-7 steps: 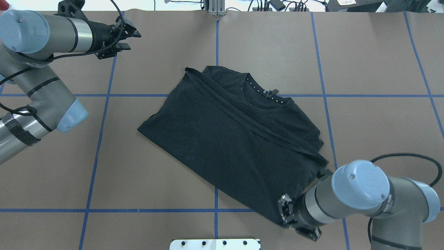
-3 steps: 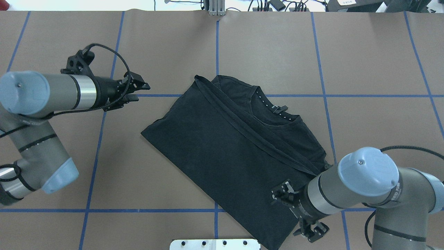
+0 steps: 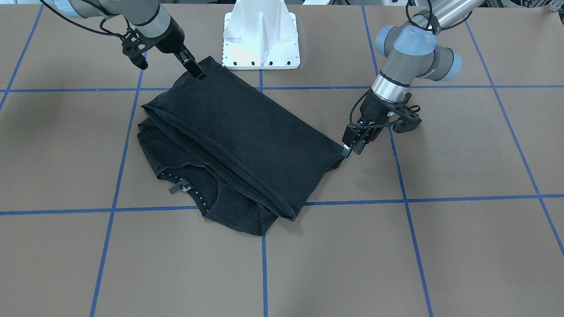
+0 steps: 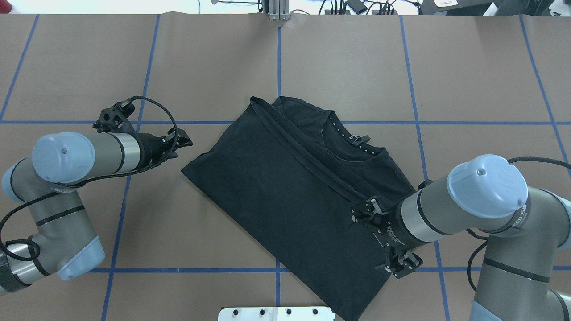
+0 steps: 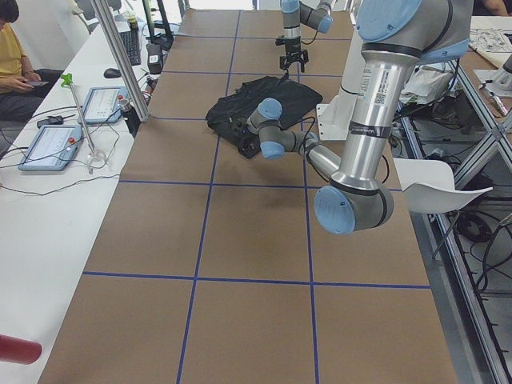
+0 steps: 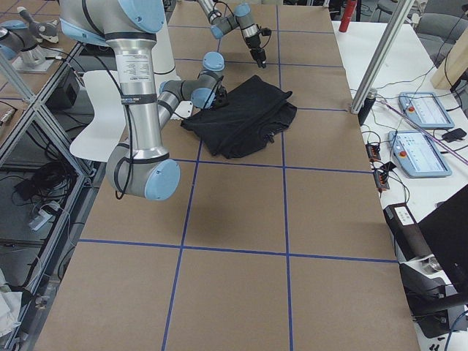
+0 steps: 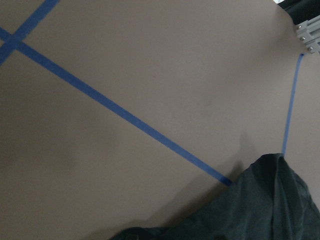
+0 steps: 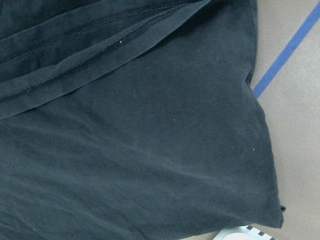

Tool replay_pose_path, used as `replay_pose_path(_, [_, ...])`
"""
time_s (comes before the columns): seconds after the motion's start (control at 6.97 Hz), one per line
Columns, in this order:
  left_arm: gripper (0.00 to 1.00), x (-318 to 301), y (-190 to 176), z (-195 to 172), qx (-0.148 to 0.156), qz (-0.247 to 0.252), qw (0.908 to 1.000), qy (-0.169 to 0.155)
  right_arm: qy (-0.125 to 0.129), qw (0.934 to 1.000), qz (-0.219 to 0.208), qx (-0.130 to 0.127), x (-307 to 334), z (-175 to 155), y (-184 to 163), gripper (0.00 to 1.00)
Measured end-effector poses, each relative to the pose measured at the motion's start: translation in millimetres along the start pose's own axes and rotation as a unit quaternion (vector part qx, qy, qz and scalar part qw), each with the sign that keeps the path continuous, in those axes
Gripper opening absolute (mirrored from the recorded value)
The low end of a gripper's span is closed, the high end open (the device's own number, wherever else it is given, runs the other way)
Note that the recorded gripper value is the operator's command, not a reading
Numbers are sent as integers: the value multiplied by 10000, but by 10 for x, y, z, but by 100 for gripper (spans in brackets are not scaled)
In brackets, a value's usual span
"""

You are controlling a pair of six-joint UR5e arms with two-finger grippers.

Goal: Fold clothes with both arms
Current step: 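Grasp the shirt's side edge with the left gripper while right holds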

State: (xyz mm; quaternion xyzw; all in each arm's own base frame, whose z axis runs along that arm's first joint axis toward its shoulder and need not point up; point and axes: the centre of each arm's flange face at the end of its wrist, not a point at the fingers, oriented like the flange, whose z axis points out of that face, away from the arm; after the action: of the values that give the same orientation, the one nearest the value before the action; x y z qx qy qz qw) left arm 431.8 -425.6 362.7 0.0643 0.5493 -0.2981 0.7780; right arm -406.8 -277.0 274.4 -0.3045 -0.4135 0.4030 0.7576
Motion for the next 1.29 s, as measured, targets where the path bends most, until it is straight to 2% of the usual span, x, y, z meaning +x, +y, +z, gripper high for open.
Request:
replay_pose_path(0.57, [58, -183, 208, 253, -90, 80, 9996, -273, -41, 10000, 20, 27, -42, -9, -26, 100])
replay_pose_path(1.29, [55, -261, 217, 318, -90, 84, 9992, -370, -59, 10000, 28, 45, -81, 15, -26, 100])
